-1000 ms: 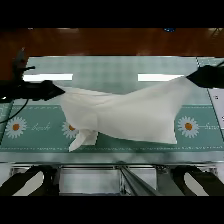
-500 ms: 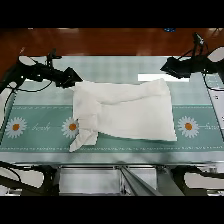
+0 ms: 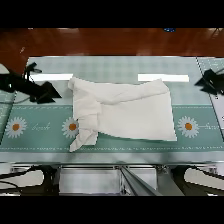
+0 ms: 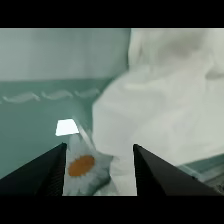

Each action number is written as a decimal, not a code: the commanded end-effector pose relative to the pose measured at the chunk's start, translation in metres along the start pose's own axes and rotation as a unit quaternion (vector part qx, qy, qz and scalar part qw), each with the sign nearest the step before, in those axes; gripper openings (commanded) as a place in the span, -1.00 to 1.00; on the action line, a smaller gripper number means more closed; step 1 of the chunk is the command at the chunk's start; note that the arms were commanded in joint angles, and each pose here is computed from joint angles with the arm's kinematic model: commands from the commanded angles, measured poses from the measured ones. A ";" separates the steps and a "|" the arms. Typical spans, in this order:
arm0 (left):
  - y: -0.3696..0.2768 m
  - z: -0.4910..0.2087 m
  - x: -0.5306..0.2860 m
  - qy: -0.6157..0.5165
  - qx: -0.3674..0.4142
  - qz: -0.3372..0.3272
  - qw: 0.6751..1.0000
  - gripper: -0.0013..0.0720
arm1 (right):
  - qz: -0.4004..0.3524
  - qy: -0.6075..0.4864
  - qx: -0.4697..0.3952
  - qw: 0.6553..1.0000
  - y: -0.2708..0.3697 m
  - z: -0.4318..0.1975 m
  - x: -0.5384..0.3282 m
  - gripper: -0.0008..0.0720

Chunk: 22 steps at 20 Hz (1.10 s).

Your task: Fold the shirts.

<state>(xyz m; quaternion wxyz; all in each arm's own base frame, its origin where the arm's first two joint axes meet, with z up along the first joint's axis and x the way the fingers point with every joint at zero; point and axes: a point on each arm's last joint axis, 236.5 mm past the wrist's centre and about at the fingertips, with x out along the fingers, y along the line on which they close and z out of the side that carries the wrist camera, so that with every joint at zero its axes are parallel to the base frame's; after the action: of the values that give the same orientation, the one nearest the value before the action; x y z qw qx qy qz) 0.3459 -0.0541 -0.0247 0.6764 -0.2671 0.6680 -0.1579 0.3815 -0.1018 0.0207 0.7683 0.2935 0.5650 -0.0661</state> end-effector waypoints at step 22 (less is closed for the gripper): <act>-0.062 -0.094 0.122 0.008 0.008 -0.074 0.997 -0.89 | 0.039 0.160 0.049 0.985 -0.041 -0.214 0.057 0.13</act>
<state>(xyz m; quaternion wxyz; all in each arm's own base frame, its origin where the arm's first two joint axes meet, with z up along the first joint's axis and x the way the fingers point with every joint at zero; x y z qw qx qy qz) 0.2657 -0.1887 -0.0914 0.6553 -0.3055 0.6571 -0.2134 0.2291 -0.0206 -0.0723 0.6825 0.3546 0.6389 -0.0158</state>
